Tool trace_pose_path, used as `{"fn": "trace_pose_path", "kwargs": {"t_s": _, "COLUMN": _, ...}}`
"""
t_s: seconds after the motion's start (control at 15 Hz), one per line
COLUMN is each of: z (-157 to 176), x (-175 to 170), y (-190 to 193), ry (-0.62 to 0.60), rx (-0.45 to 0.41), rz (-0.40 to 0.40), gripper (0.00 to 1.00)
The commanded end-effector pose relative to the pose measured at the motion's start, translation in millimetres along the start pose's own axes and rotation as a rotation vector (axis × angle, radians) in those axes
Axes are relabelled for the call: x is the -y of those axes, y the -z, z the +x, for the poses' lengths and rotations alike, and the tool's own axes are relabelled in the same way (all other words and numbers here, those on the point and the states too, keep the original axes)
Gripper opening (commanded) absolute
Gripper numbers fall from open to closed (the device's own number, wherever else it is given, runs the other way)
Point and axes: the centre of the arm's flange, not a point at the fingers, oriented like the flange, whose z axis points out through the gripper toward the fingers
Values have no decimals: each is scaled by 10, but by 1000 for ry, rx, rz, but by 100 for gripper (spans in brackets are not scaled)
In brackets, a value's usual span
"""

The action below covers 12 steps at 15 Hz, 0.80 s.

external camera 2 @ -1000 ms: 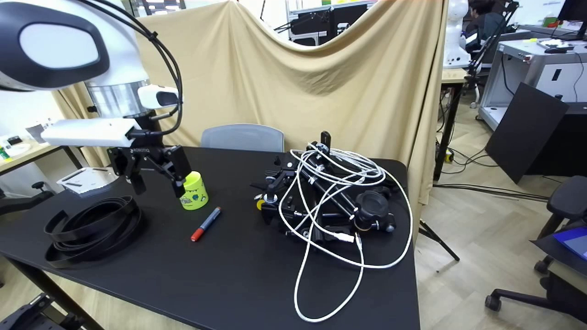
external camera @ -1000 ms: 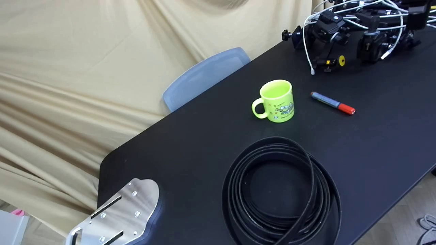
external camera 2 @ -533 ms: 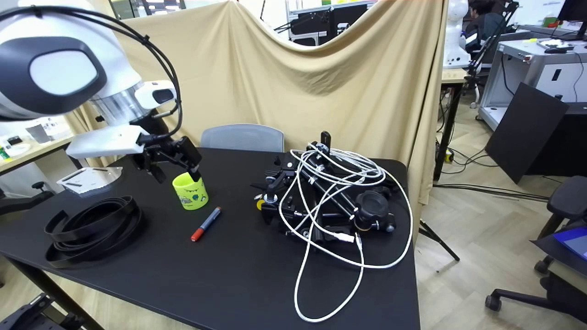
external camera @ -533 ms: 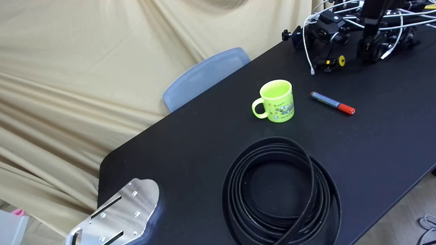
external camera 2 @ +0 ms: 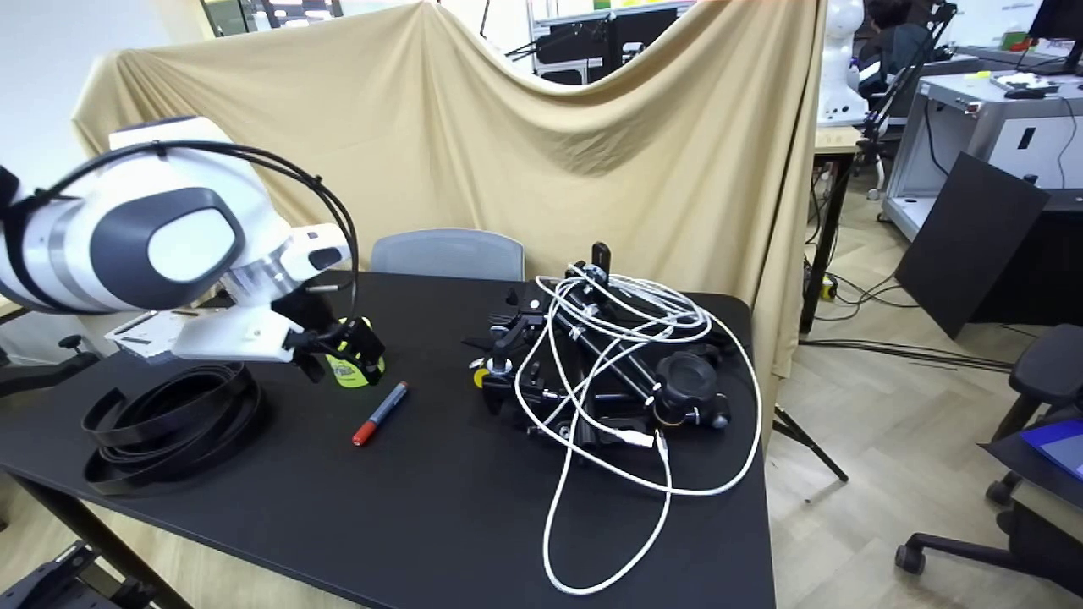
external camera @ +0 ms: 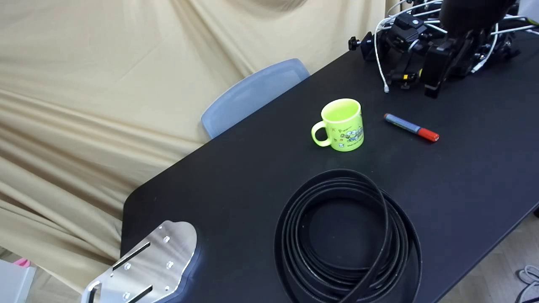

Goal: Put the red and blue marker inside the yellow mug

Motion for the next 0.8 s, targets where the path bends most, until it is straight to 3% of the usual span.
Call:
{"fn": "trace_pose_path", "kwargs": {"t_s": 0.0, "z": 59, "x": 96, "y": -421, "ry": -39, "rx": 25, "rz": 6, "gripper": 100}}
{"fn": "trace_pose_path", "kwargs": {"t_s": 0.73, "z": 88, "x": 286, "y": -973, "ry": -50, "rx": 99, "rz": 42, "gripper": 100}}
